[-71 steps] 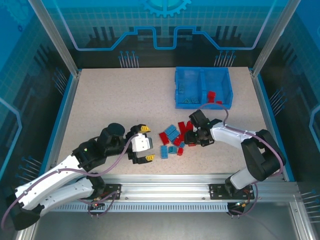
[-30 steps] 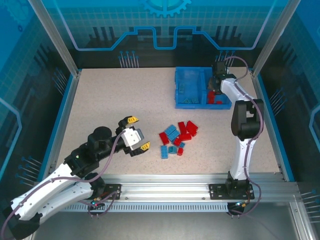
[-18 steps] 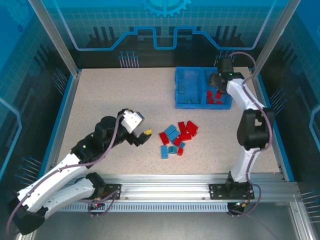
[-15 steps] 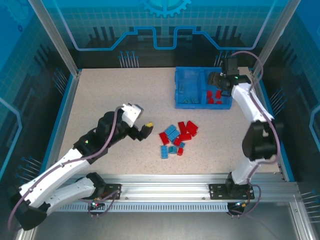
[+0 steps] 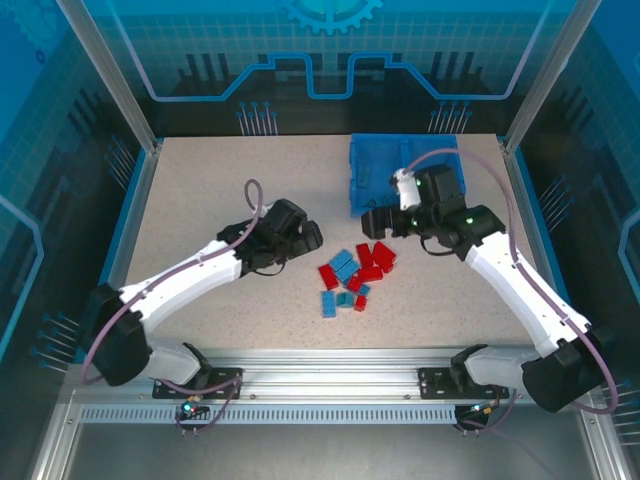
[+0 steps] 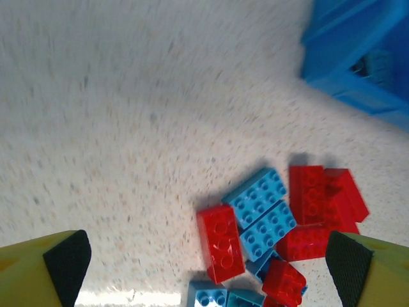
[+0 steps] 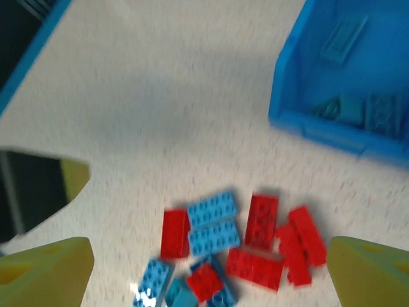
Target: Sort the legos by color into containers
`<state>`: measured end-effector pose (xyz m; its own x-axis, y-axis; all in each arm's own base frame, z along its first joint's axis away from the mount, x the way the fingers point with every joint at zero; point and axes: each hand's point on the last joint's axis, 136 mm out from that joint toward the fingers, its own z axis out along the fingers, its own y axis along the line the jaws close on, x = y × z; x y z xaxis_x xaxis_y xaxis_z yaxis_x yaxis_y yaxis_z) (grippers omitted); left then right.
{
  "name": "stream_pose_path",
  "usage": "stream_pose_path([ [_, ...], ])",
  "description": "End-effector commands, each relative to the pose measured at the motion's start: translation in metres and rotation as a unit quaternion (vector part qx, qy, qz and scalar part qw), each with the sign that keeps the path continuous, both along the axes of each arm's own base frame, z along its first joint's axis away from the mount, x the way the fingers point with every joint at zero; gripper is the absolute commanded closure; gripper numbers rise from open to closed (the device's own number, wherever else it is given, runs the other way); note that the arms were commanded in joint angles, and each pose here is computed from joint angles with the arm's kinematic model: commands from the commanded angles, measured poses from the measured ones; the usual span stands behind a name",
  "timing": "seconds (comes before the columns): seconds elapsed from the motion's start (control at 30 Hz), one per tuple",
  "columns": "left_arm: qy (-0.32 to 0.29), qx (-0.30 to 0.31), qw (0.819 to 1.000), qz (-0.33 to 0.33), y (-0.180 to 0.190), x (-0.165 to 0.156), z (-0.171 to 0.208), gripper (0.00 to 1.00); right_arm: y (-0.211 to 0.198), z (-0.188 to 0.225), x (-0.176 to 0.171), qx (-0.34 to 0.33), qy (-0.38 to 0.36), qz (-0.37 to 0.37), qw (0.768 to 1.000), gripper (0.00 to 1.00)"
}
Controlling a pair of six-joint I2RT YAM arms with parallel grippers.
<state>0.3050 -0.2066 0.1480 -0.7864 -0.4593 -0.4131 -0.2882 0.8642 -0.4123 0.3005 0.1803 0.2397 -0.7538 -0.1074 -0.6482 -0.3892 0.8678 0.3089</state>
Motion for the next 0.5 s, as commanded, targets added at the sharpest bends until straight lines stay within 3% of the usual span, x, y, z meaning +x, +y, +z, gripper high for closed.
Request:
stream_pose_path([
  [0.0, 0.078, -0.05, 0.995, 0.031, -0.024, -0.024, -0.028, 0.03, -0.014, -0.019, -0.024, -0.03, 0.037, -0.011, 0.999, 0.04],
  [0.13, 0.133, 0.004, 0.991, -0.032, -0.049, -0.055, -0.06, 0.06, -0.025, -0.022, -0.027, -0.046, 0.035, -0.028, 0.998, 0.02],
  [0.27, 0.181, 0.032, 0.981, -0.064, -0.056, -0.081, -0.091, 0.18, -0.025, -0.019, -0.024, -0.048, 0.027, -0.03, 0.998, 0.01],
  [0.47, 0.187, 0.05, 0.975, -0.108, -0.068, -0.091, -0.105, 0.24, -0.024, -0.022, -0.019, -0.05, 0.031, -0.032, 0.998, 0.01],
])
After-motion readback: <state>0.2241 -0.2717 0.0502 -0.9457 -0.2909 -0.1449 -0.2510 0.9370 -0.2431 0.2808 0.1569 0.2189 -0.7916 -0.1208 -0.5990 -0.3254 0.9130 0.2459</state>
